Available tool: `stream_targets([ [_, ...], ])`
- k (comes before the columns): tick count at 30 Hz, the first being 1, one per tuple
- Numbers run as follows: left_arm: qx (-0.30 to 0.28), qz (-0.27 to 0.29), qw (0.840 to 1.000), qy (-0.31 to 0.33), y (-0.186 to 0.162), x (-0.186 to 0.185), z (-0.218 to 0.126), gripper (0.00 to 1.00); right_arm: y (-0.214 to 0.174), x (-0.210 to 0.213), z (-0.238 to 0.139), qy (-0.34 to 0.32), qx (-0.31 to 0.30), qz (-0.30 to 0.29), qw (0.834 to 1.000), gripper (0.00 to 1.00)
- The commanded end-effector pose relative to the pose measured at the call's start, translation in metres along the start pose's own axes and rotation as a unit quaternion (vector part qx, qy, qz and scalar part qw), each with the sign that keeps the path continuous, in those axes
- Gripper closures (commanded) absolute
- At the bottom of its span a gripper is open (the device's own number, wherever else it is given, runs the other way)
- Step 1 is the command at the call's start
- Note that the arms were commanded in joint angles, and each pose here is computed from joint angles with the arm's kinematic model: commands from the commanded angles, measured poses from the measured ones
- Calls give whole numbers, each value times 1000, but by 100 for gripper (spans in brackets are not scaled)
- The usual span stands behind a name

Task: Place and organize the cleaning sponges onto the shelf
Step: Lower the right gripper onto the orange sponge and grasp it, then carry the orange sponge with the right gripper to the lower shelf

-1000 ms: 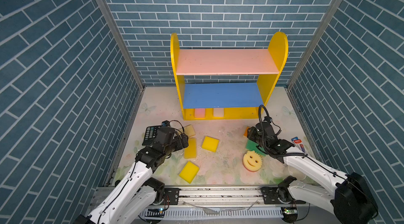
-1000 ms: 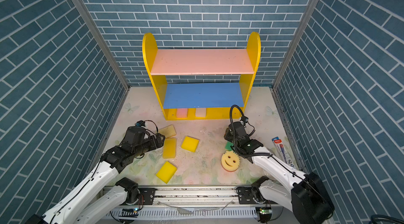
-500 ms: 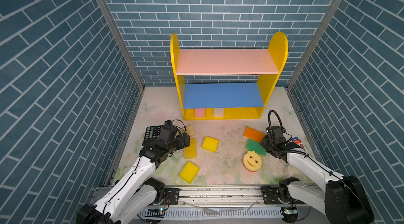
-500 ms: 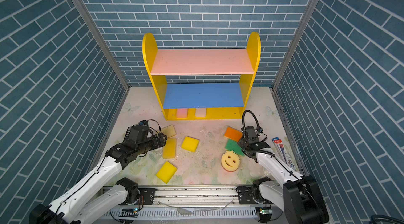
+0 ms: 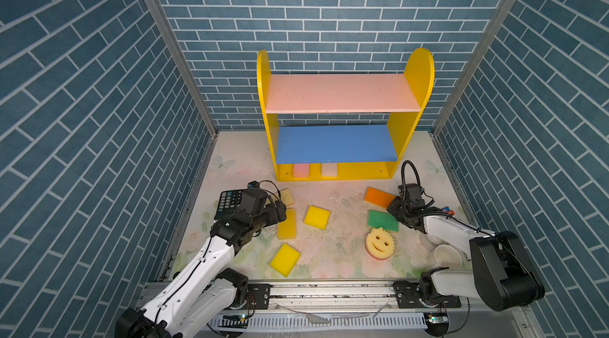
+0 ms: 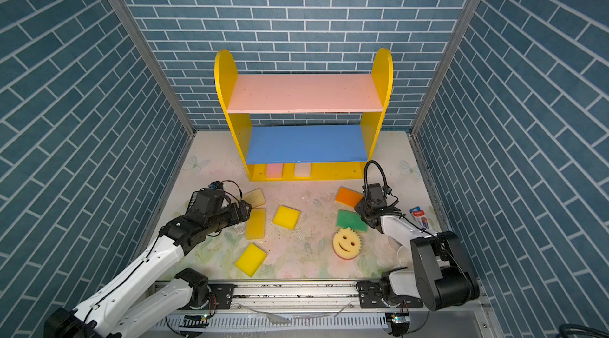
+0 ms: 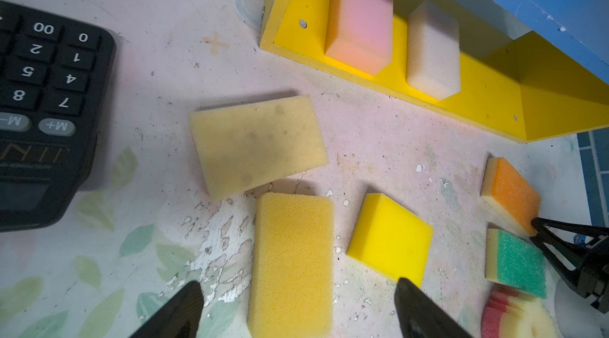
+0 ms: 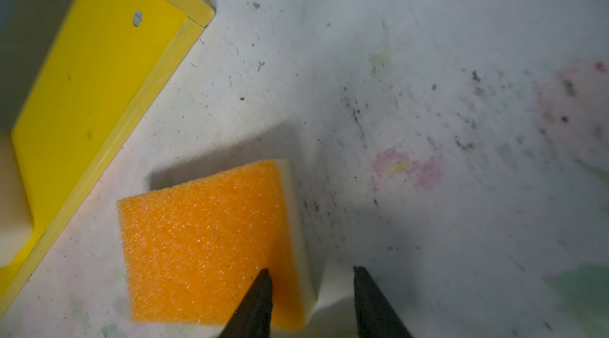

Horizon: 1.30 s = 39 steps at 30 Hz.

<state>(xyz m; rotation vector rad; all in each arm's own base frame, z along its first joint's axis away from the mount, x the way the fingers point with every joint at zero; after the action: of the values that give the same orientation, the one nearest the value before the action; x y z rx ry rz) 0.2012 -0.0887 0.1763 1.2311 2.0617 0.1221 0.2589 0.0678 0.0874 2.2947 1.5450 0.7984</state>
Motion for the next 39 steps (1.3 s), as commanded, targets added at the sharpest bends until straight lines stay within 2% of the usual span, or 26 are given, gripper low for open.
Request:
stream_targets([
  [1,-10,0,1000,5,5,-1,-1,8,10,12,-3,26,-8,1,1000,55],
  [5,-8,-3,1000,-3,5,-4,3,8,-2,19,2,30,10,-1,1000,50],
  [13,-1,-1,1000,-3,6,-7,4,8,-14,30,-7,54,4,-6,998,48],
  [20,0,3,1000,-9,9,-12,3,8,11,24,-26,16,-41,-34,998,46],
  [25,-2,0,1000,-6,7,-8,2,8,18,31,-14,21,-29,-41,999,47],
  [29,-5,-7,1000,-3,2,0,0,8,13,35,3,38,-19,-19,999,48],
  [32,-9,-8,1000,3,1,3,-4,8,11,37,16,48,-16,-2,999,53],
  [34,-11,-6,1000,6,1,4,-6,8,9,39,22,57,-15,15,998,61],
  [39,-16,-7,1000,8,1,6,-5,7,0,38,31,80,-27,76,994,88],
])
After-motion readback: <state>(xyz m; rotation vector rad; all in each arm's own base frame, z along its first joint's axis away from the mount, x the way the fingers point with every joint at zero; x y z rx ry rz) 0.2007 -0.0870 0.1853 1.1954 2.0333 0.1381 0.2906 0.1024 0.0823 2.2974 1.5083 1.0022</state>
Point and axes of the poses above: each gripper's point midway between its finger pads, its own z axis out along the fingers, its own x axis along the line the jaws close on, y = z × x, the point moved 7 cm from there along -z, back along the fingers, and after that the axes turned 14 degrees about -z, right-handed, at the moved point
